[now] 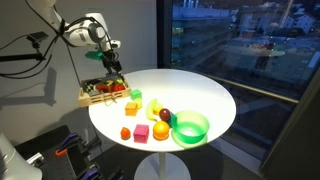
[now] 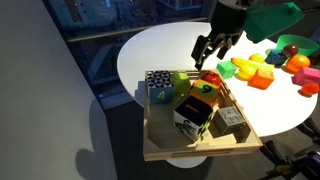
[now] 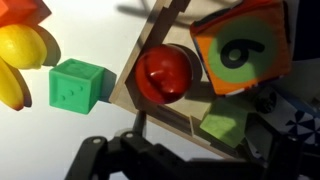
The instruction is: Pick up the lime green block and put it in the wooden tray
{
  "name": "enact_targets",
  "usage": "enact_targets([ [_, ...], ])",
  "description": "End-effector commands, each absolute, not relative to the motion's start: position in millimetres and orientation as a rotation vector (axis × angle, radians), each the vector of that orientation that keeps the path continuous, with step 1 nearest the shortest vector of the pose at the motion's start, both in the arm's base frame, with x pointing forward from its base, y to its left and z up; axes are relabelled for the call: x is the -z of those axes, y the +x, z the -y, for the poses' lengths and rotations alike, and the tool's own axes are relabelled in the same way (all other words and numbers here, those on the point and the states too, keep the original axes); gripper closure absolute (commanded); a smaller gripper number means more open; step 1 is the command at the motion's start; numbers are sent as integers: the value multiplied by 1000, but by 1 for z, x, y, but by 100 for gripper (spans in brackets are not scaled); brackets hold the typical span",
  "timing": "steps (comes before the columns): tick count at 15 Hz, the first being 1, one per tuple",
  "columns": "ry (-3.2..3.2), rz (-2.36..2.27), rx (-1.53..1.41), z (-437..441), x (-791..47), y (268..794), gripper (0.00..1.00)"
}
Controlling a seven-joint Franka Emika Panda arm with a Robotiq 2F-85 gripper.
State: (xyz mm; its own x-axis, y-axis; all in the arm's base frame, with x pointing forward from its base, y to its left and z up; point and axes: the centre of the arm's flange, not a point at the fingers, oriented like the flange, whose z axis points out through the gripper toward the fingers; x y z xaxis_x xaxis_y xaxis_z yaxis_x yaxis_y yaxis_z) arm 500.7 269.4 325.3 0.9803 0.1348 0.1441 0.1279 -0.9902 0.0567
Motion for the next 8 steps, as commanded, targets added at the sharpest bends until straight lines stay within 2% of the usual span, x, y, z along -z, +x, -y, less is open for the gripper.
enact_targets([
  [1, 3067, -151, -147, -260, -345, 501, 0],
  [8, 3008, -25, -14, -223, -368, 504, 0],
])
